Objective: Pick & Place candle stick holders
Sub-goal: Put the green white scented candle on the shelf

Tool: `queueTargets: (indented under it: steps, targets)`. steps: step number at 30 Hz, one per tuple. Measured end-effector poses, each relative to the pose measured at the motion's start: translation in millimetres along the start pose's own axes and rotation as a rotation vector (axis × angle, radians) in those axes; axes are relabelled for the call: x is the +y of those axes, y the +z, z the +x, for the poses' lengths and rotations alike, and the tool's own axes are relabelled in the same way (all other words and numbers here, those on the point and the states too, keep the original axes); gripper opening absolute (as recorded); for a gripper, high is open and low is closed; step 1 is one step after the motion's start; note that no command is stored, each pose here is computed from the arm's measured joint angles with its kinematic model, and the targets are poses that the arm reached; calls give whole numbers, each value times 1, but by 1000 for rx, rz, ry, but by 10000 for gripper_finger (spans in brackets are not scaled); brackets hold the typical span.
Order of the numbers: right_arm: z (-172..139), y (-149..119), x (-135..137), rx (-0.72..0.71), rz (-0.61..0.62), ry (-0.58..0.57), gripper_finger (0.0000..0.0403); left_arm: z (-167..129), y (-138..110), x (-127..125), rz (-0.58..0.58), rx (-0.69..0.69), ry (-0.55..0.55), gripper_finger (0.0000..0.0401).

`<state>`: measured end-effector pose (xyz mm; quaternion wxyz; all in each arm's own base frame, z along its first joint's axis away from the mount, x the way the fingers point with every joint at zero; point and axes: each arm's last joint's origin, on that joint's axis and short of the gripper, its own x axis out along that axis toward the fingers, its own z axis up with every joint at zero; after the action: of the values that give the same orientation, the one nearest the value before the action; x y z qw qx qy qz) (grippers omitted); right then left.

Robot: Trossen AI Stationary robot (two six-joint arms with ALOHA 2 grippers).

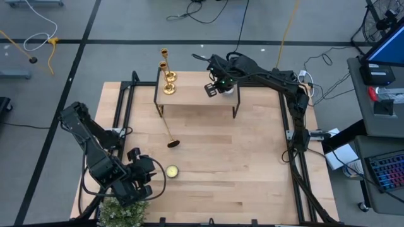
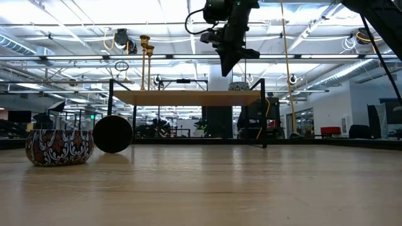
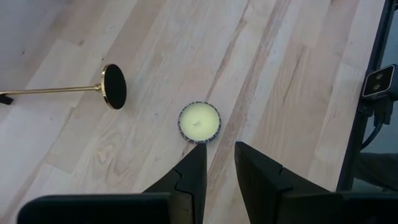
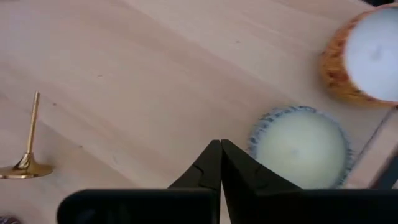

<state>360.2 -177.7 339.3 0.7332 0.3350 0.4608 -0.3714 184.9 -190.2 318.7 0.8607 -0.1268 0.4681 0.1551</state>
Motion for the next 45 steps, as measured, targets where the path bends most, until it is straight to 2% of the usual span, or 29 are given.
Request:
queueTargets:
  steps: [5, 10, 13, 23, 45]
  targets:
    - [23, 0, 4, 57, -13, -22, 0, 0, 0, 0, -3, 0, 0, 88]
    - [31, -1, 12, 61, -31, -6, 0, 0, 0, 0, -19, 0, 0, 88]
    - [29, -1, 14, 34, -34, -10, 0, 0, 0, 0, -29, 1, -1, 88]
    - [29, -3, 2, 79, -51, -109, 0, 0, 0, 0, -10, 2, -1, 88]
    - [28, -6, -3, 97, -92, -186, 0, 0, 0, 0, -33, 0, 0, 88]
